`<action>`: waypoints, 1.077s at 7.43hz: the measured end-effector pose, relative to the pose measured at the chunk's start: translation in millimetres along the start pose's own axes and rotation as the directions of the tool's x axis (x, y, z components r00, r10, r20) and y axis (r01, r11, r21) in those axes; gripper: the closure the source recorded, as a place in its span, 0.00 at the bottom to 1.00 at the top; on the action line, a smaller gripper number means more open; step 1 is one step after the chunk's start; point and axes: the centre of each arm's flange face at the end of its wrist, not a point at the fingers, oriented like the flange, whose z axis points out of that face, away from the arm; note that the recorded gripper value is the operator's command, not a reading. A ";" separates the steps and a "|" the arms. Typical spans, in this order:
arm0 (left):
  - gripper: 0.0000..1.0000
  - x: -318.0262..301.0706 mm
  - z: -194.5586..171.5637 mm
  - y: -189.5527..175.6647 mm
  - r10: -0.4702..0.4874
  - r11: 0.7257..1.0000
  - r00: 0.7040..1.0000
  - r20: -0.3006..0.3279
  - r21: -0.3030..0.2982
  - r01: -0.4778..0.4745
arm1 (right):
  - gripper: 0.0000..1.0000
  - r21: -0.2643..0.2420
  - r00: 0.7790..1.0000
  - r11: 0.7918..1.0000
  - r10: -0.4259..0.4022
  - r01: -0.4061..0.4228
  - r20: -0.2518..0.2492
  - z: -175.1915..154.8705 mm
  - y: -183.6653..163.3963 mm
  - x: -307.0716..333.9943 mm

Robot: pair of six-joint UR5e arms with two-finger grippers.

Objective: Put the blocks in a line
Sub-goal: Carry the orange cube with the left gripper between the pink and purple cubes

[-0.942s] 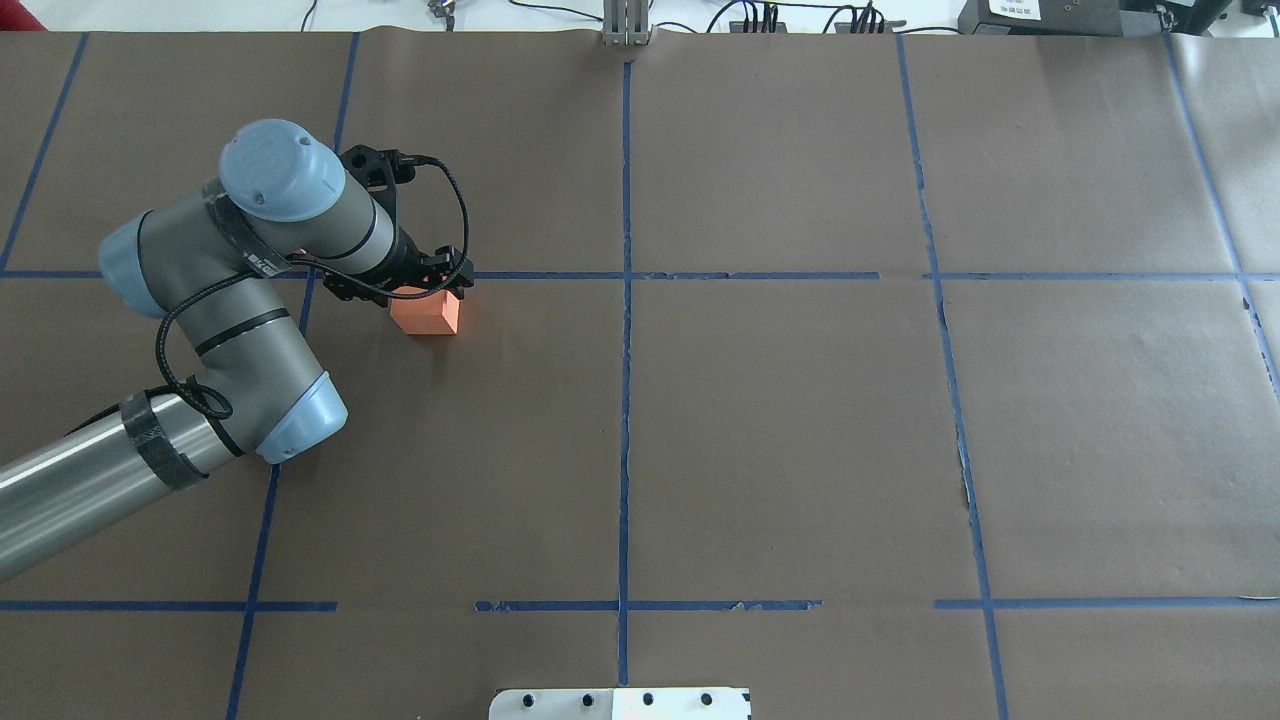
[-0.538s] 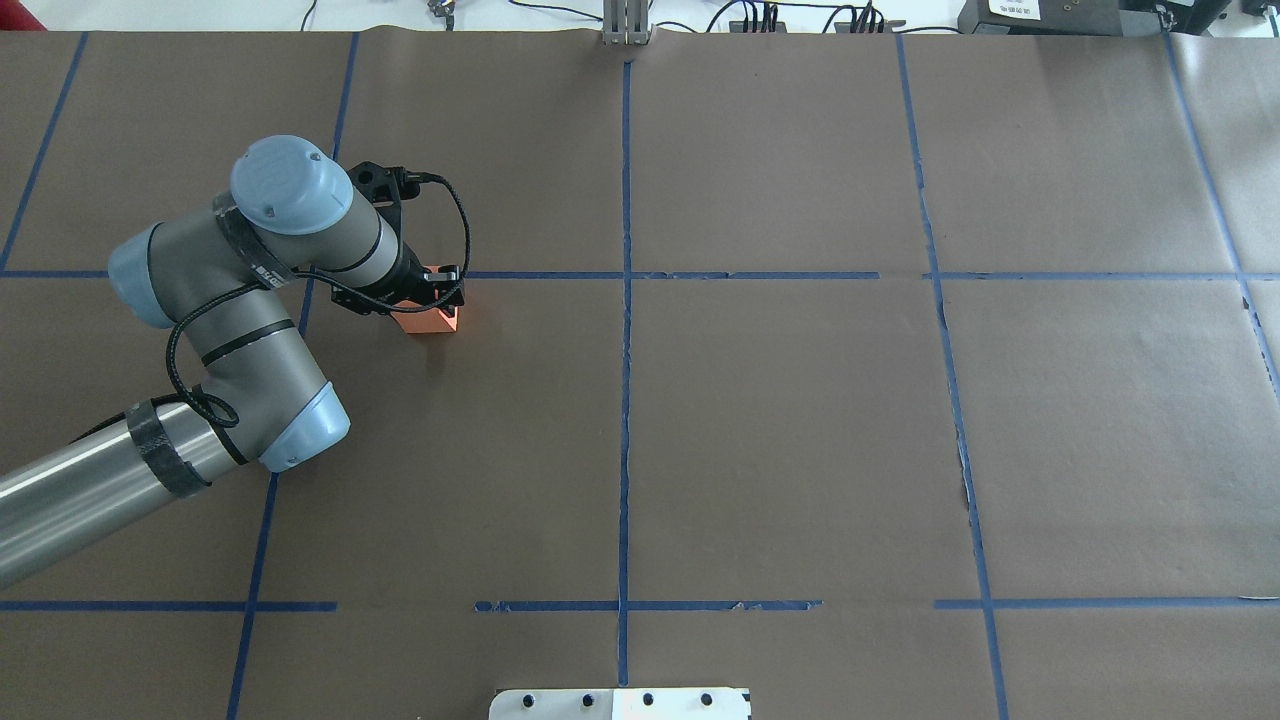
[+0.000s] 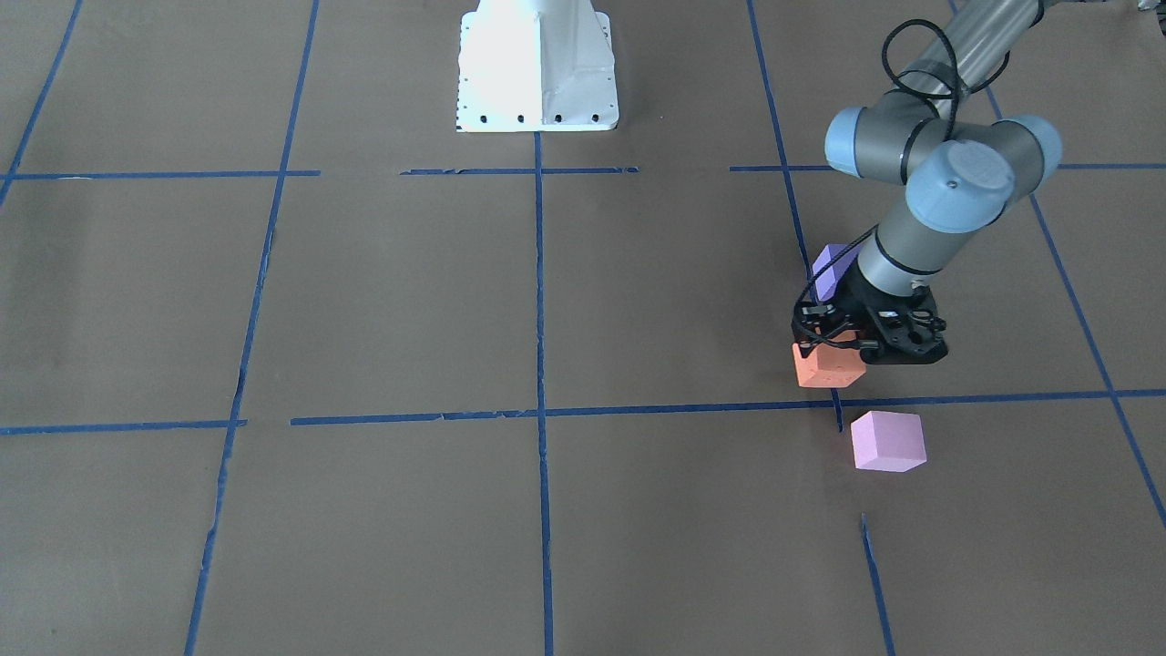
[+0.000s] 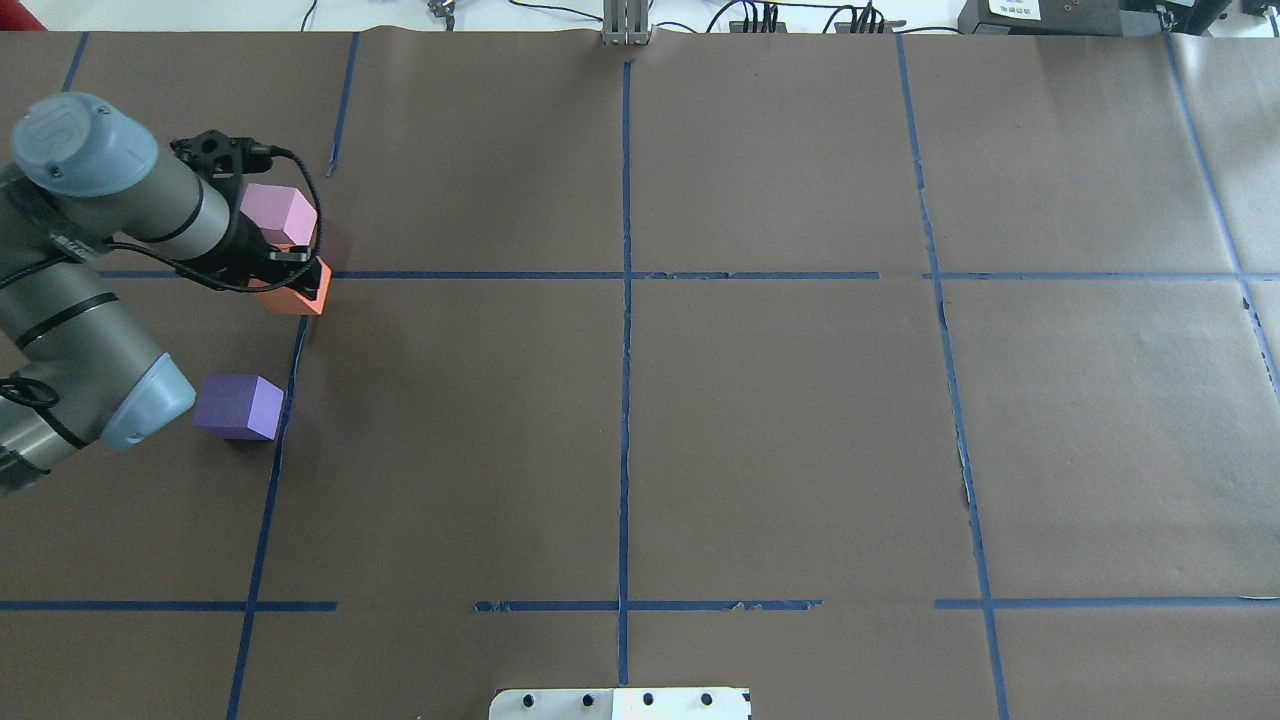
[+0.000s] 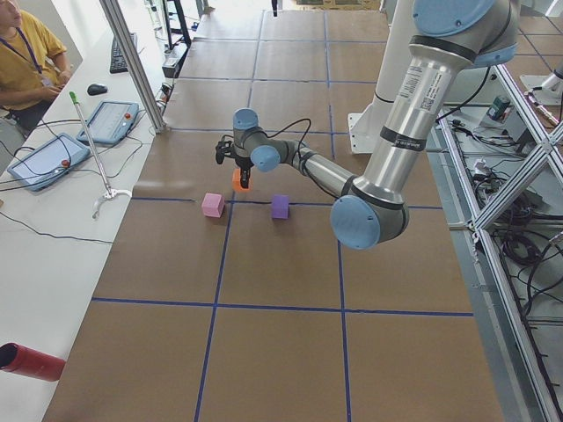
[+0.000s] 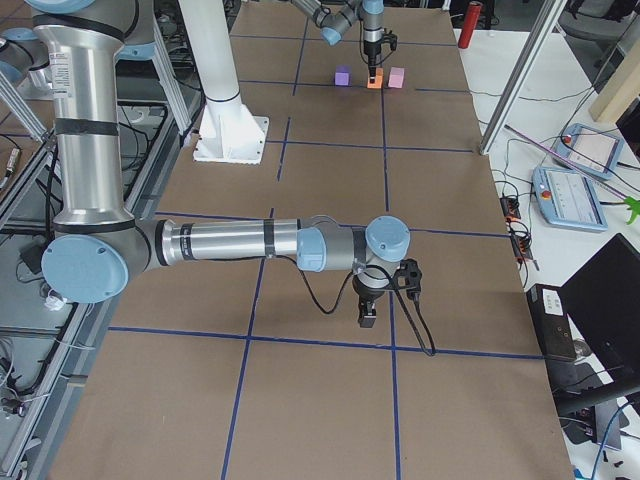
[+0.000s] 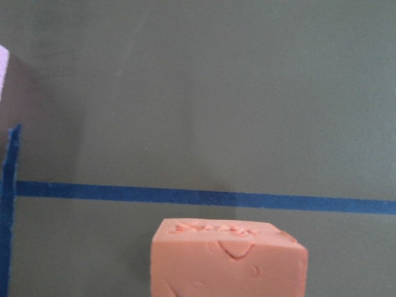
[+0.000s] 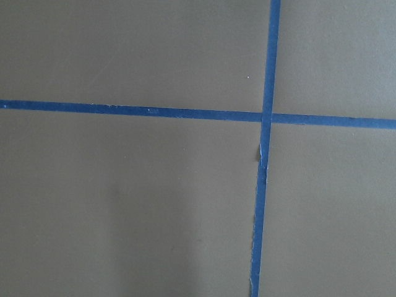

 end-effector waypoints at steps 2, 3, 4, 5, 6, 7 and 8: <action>0.56 -44.2 9.1 11.7 0.020 1.000 0.999 0.037 -0.021 -0.020 | 0.00 0.000 1.000 1.000 0.000 0.000 0.000 -0.1 0.0 -0.1; 0.57 -44.3 10.8 12.2 0.021 1.000 0.999 0.038 -0.024 -0.020 | 0.00 0.000 1.000 1.000 0.000 0.000 0.000 -0.2 0.0 -0.1; 0.57 -37.6 10.5 9.1 0.016 1.000 0.999 0.033 -0.020 -0.015 | 0.00 0.000 1.000 1.000 0.000 0.000 0.000 -0.1 0.0 -0.1; 0.46 -29.3 10.8 3.9 0.007 1.000 1.000 0.027 -0.017 -0.007 | 0.00 0.000 1.000 1.000 0.000 0.000 0.000 -0.1 0.0 -0.1; 0.00 -24.3 14.0 -1.1 -0.002 1.000 1.000 0.027 -0.017 0.003 | 0.00 0.001 1.000 1.000 -0.001 0.001 0.000 -0.3 0.0 -0.3; 0.00 -23.5 17.7 -3.5 -0.009 1.000 1.000 0.030 -0.020 0.010 | 0.00 0.001 1.000 1.000 -0.001 0.001 0.000 -0.3 0.0 -0.3; 0.00 -24.4 20.4 -4.4 -0.013 1.000 0.999 0.034 -0.023 0.014 | 0.00 0.000 1.000 1.000 0.000 0.000 0.000 -0.2 0.0 -0.2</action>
